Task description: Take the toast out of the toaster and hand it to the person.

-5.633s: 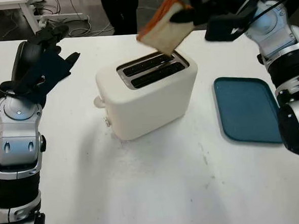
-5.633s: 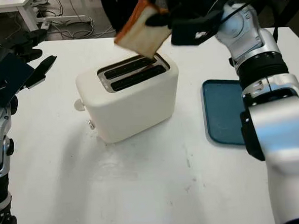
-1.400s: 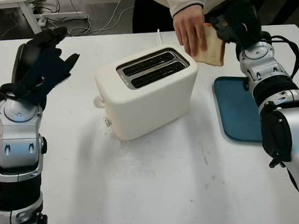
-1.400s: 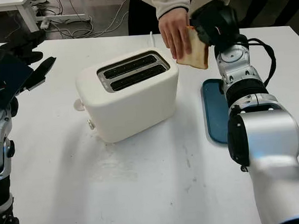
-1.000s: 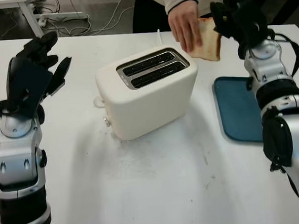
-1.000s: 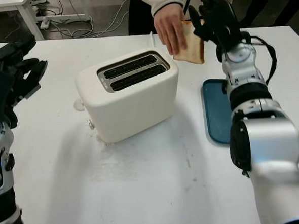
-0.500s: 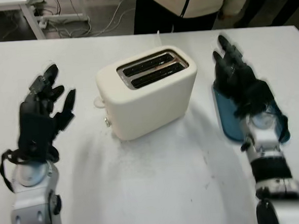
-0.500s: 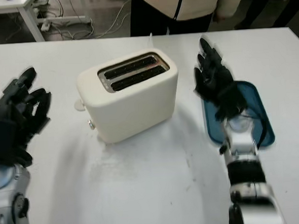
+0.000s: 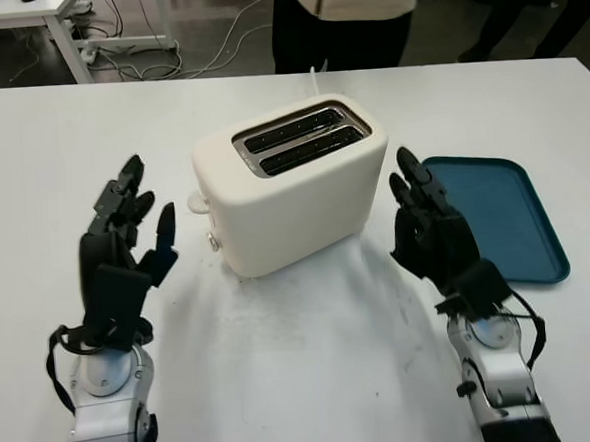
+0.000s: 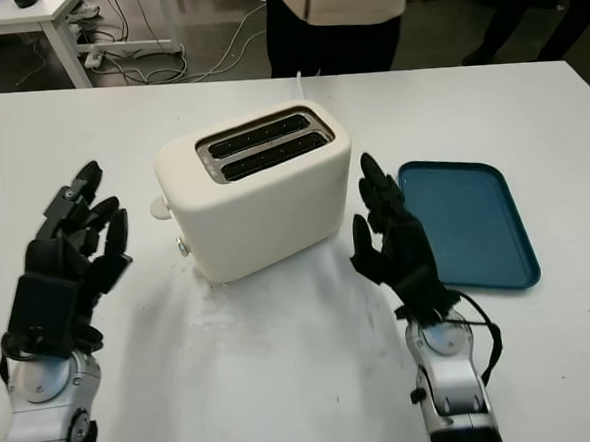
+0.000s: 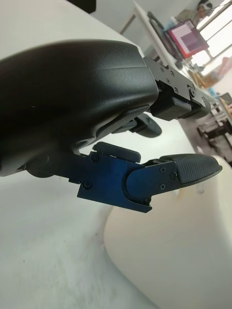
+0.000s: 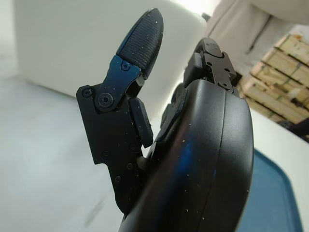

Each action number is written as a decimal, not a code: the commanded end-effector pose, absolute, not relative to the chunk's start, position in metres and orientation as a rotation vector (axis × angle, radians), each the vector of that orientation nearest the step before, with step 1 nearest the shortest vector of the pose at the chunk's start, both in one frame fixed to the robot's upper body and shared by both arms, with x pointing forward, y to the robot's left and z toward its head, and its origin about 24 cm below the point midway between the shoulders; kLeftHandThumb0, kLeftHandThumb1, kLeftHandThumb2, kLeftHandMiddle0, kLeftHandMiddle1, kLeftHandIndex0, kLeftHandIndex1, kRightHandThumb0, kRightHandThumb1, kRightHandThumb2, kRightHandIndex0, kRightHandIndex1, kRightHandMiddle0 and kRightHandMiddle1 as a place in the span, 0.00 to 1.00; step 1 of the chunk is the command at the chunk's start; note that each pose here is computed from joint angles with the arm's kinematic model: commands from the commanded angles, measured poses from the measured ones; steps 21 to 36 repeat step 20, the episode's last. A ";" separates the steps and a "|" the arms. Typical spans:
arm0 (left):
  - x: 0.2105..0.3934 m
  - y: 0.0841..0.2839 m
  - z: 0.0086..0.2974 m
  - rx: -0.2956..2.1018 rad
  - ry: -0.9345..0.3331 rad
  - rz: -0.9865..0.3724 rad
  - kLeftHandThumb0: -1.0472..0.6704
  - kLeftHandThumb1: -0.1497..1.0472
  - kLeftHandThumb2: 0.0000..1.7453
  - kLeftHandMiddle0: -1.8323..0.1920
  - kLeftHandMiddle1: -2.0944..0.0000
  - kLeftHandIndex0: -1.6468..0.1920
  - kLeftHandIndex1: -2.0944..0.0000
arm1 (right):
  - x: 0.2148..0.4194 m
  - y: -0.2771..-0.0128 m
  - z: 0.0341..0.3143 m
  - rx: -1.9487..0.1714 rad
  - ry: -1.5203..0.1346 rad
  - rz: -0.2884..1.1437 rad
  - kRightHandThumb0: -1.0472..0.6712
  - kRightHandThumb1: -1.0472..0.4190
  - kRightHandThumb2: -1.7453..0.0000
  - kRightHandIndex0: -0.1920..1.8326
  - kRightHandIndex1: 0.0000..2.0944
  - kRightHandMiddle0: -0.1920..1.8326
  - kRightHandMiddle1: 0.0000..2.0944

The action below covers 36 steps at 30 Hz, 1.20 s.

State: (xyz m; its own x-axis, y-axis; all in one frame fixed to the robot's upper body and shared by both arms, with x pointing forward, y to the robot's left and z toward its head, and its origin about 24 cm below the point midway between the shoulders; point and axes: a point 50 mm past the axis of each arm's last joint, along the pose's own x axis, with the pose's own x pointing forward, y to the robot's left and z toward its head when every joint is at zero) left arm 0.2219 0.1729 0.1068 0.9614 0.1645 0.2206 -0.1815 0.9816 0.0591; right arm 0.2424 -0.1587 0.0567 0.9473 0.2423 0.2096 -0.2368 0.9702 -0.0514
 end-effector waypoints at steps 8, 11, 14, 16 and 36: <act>0.220 0.158 0.084 0.088 -0.182 0.192 0.21 0.89 0.40 0.91 0.68 0.75 1.00 | 0.232 -0.162 0.048 -0.014 -0.184 0.206 0.22 0.09 0.49 0.09 0.00 0.09 0.00; 0.217 0.154 0.081 0.092 -0.143 0.205 0.18 0.89 0.39 0.91 0.67 0.74 0.99 | 0.234 -0.163 0.046 0.018 -0.183 0.202 0.22 0.09 0.50 0.09 0.00 0.09 0.00; 0.216 0.153 0.080 0.083 -0.152 0.207 0.18 0.89 0.38 0.90 0.66 0.74 0.99 | 0.235 -0.163 0.049 0.025 -0.172 0.186 0.22 0.09 0.51 0.09 0.00 0.09 0.00; 0.216 0.152 0.081 0.063 -0.152 0.208 0.18 0.89 0.38 0.91 0.67 0.74 0.99 | 0.235 -0.163 0.051 0.018 -0.167 0.172 0.21 0.09 0.52 0.09 0.00 0.09 0.00; 0.217 0.153 0.080 0.096 -0.164 0.183 0.20 0.89 0.40 0.91 0.65 0.74 0.99 | 0.236 -0.163 0.052 0.023 -0.184 0.158 0.21 0.09 0.52 0.09 0.00 0.09 0.00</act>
